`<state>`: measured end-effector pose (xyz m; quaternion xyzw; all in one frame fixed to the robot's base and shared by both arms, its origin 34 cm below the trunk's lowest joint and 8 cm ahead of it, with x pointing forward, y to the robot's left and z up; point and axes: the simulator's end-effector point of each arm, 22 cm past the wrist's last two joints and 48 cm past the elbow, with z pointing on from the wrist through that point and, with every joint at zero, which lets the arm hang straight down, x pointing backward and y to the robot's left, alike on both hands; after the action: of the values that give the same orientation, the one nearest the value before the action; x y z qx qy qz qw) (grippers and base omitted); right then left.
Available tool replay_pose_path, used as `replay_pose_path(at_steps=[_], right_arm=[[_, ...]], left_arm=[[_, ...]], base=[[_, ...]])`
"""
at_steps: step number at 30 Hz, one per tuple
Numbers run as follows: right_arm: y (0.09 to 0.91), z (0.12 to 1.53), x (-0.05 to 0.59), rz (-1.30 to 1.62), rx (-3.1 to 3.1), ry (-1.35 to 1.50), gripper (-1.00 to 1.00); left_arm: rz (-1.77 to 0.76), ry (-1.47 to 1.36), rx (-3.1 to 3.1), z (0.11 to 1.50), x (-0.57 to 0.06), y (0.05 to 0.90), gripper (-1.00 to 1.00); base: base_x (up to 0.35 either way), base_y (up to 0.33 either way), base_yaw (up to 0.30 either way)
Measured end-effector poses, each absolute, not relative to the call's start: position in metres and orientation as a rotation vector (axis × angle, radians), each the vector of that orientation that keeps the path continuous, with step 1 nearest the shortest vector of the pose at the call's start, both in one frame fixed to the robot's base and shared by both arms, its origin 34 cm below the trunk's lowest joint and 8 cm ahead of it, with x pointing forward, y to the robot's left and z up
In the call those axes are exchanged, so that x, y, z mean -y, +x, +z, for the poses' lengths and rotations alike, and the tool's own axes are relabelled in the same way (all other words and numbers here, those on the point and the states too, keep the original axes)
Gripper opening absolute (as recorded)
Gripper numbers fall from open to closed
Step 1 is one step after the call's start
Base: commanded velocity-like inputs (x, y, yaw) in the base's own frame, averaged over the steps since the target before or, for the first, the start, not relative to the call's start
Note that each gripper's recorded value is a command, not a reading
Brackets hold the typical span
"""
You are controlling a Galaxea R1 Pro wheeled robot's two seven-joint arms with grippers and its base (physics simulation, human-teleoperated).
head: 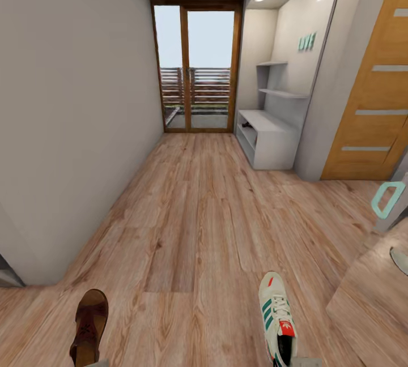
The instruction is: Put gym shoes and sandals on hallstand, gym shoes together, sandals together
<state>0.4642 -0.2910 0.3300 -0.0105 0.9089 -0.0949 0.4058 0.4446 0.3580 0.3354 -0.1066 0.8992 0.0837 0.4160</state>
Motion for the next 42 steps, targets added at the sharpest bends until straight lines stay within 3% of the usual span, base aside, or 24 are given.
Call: replay_pose_path(at_steps=[42], right_arm=[[0.4665,0.3314,0.29,-0.239,-2.288,-0.019,-1.0]], left_arm=[[0.212,-0.268,-2.258,0.3355,-0.3593,0.4445,-1.0]], base=[[0.339,0.073,0.0]])
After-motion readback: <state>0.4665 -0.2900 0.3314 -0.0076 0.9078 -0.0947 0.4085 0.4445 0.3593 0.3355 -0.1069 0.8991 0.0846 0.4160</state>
